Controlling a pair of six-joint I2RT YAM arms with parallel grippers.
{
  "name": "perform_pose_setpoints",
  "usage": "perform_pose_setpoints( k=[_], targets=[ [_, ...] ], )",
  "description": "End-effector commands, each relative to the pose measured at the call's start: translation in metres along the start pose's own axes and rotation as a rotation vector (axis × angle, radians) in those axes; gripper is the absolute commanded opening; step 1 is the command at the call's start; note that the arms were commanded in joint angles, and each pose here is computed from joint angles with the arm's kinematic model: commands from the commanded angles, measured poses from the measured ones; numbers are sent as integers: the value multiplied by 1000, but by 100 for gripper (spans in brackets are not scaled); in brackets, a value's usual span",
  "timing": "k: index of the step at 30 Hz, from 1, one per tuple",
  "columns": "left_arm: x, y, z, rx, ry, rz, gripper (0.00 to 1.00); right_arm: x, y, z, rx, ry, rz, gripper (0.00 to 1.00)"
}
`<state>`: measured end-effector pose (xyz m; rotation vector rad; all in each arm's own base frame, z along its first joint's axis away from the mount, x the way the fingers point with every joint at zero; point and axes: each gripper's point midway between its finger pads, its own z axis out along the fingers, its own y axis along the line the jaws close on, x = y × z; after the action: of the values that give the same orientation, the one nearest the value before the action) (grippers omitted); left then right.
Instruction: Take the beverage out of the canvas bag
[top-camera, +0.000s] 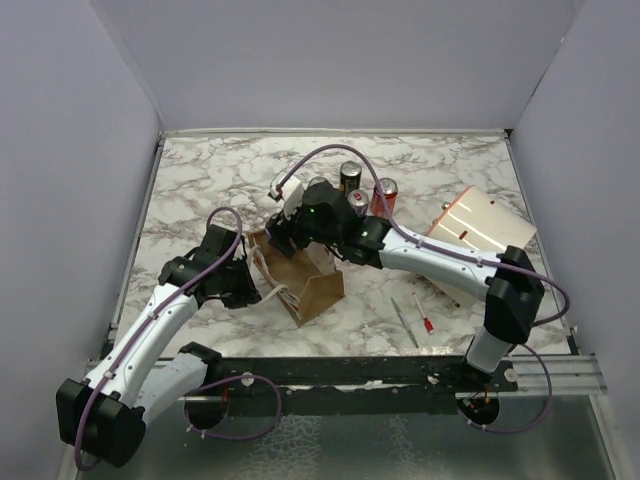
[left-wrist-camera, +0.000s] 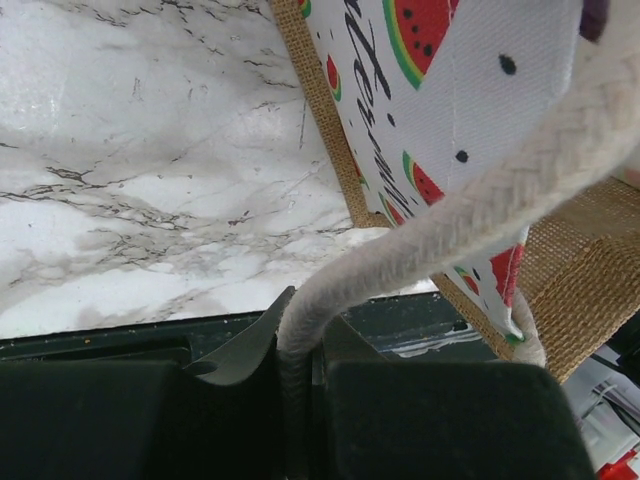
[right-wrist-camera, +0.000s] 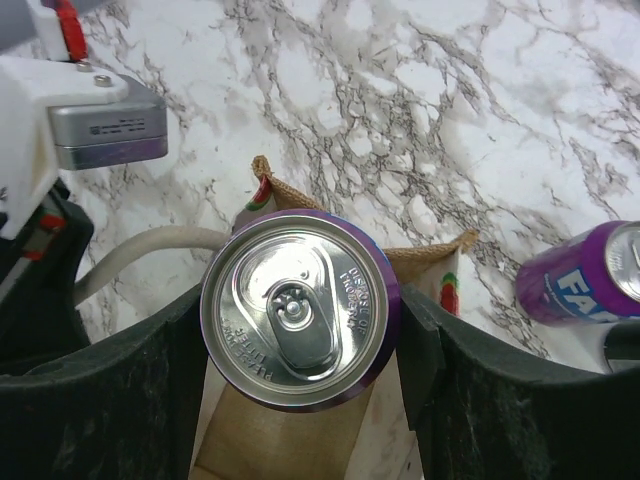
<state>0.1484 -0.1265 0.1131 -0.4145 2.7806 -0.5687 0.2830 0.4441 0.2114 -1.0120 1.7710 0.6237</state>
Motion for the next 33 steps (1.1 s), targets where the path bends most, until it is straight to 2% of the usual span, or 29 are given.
perform_pose_setpoints(
  k=[1, 7, 11, 17, 26, 30, 33],
  targets=[
    [-4, -6, 0, 30, -8, 31, 0, -59, -12, -50, 50, -116, 30, 2],
    [-3, -5, 3, 32, -3, 42, 0, -73, -30, -122, 159, -145, 47, 2],
    [-3, -6, 6, 37, 1, 47, 0, -71, -32, -166, 171, -135, 51, 2],
    [-4, -6, 9, 38, 6, 56, 0, -50, -37, -216, 214, -113, 91, 2],
    [-7, -8, 6, 38, -3, 65, 0, 49, -67, -216, 466, -3, 265, 2],
    [-8, -9, 3, 35, -5, 68, 0, 89, -69, -203, 504, 7, 328, 2],
    [-9, -10, 2, 34, -11, 69, 0, 101, -68, -187, 489, -48, 333, 2]
  ],
)
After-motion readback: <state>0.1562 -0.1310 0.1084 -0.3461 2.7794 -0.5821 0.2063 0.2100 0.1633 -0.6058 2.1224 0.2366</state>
